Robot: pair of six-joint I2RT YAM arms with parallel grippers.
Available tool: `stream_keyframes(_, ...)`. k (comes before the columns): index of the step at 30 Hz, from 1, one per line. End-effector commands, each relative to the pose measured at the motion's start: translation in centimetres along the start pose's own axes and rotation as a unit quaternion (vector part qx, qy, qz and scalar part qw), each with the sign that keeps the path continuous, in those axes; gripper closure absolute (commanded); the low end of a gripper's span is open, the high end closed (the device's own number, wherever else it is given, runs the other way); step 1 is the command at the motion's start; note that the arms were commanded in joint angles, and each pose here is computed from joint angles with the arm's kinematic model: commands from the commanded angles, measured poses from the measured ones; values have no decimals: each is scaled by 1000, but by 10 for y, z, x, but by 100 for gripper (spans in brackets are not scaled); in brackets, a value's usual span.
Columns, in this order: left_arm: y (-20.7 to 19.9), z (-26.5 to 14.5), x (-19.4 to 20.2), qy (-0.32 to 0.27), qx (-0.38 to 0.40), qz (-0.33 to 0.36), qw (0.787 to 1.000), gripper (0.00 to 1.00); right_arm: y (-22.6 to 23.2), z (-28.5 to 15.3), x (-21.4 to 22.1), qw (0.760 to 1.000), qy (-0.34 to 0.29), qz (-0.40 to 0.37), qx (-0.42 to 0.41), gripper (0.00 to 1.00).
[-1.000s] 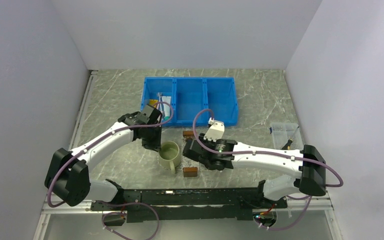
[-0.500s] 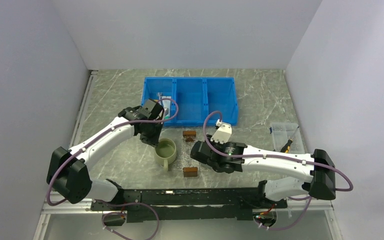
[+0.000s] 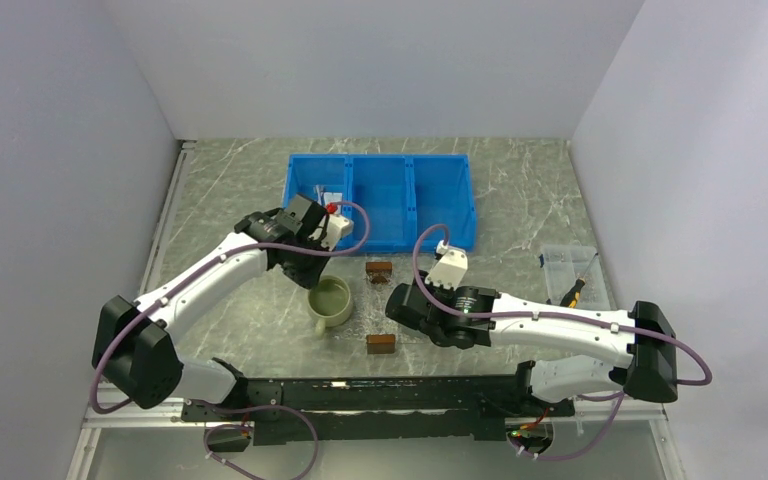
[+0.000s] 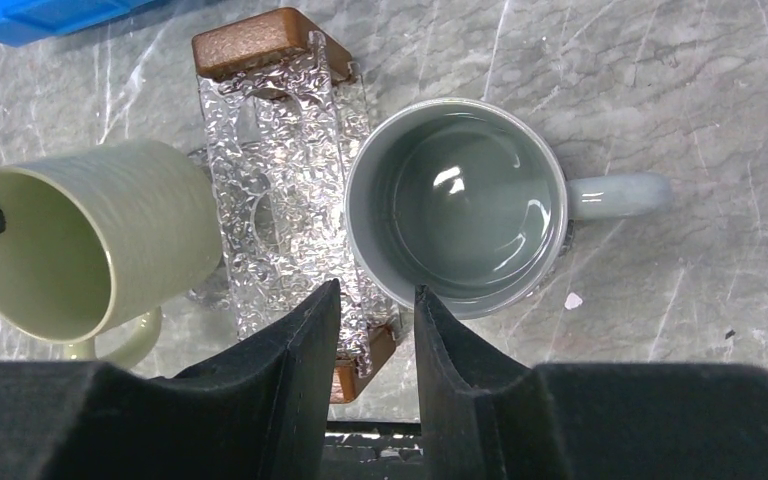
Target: Prepare toiletry sets of a toothbrush and toothpaste on the tray
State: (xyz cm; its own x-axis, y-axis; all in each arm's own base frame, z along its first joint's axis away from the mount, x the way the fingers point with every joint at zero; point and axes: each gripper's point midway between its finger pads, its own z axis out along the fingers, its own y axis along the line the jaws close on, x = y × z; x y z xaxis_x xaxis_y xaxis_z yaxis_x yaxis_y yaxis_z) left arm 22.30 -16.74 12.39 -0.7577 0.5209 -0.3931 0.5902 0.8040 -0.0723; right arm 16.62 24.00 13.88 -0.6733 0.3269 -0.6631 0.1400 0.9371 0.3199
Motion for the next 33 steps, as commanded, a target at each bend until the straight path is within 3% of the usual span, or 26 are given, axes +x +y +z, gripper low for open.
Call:
stream_keyframes(1,-13,-25,-42,-99,37,80,991,100,3,-1,-10,1000,-22,8,-10,64)
stream_keyframes(14,-30,-6,-43,-74,99,120,985,100,-3,0,-10,1000,-25,2,-6,64)
stream_keyframes(33,-23,16,-29,-32,86,109,990,100,-4,2,-7,1000,-24,1,-5,63)
